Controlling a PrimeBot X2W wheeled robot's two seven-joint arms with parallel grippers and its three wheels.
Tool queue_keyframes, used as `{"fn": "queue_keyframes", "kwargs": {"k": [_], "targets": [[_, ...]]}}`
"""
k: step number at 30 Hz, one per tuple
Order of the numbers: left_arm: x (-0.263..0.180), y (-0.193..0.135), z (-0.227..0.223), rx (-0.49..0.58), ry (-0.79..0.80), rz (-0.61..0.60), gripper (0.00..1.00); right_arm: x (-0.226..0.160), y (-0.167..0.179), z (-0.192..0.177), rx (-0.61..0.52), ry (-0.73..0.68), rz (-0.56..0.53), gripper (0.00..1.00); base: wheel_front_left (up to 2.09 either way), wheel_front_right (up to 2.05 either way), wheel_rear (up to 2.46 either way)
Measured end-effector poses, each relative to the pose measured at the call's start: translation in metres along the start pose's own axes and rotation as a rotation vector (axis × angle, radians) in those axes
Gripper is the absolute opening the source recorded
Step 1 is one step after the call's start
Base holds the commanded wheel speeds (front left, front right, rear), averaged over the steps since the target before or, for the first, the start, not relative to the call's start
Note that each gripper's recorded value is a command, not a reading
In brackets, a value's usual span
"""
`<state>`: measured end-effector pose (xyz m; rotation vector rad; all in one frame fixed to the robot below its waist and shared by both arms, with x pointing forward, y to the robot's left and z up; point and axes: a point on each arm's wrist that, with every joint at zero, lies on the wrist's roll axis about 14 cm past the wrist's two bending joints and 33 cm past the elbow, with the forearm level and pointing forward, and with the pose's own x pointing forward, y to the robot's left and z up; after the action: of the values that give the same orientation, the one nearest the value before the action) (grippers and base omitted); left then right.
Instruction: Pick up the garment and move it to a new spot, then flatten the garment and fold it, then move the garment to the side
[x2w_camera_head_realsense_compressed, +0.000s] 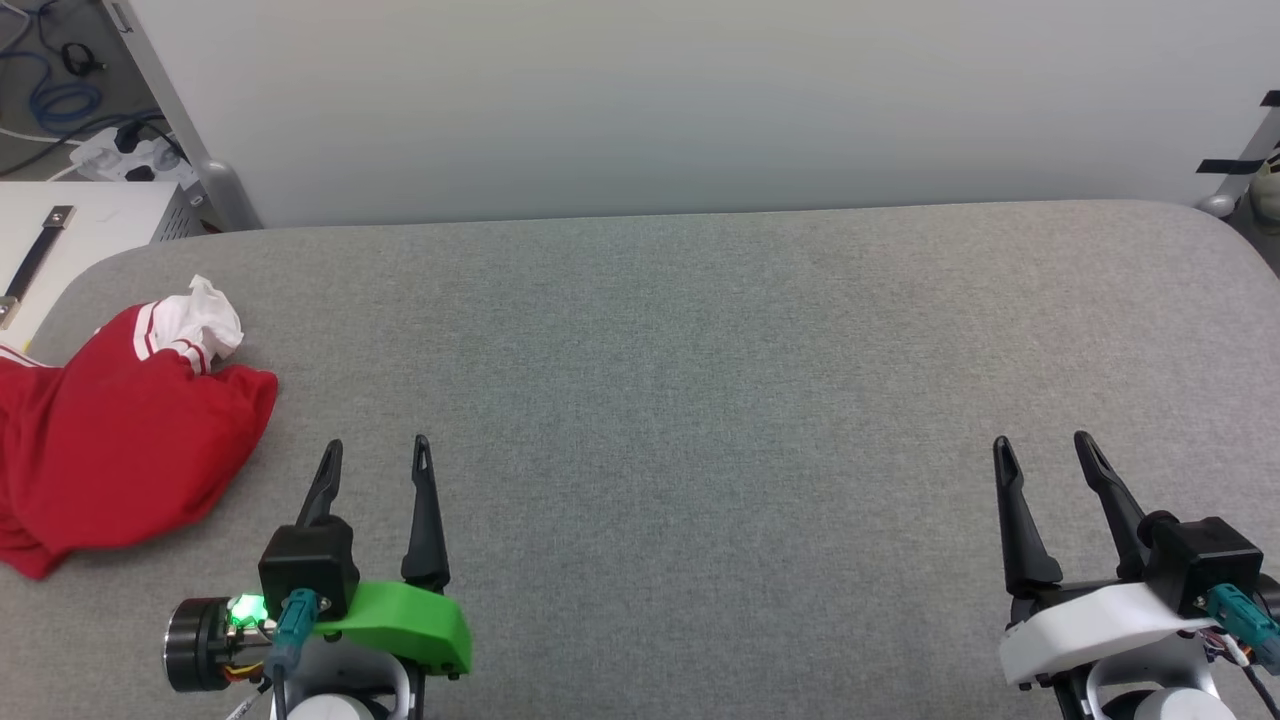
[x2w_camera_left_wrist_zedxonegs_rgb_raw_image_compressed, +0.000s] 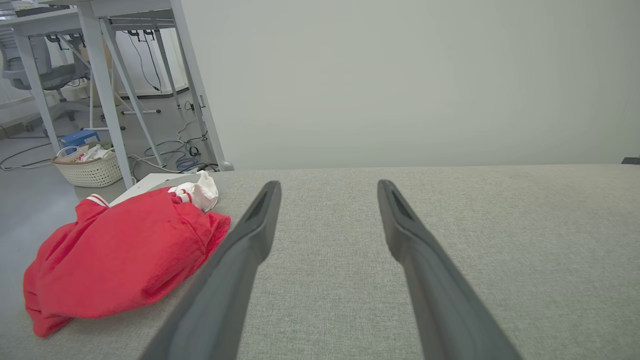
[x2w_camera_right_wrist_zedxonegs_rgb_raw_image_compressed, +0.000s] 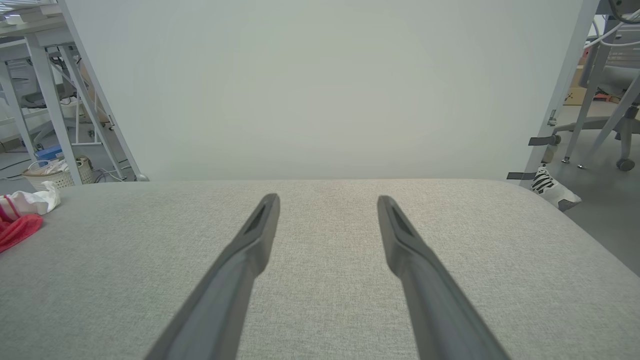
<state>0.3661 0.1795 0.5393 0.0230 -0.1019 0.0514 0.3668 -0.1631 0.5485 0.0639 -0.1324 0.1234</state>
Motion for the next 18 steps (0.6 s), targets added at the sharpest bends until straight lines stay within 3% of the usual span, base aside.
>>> {"fn": "queue_keyframes", "kwargs": {"k": [18], "targets": [[-0.0018, 0.0013, 0.0047, -0.008, -0.036, 0.015, 1.00, -0.0025, 0.0023, 0.0035, 0.022, -0.033, 0.005, 1.00, 0.00, 0.00, 0.00]]}}
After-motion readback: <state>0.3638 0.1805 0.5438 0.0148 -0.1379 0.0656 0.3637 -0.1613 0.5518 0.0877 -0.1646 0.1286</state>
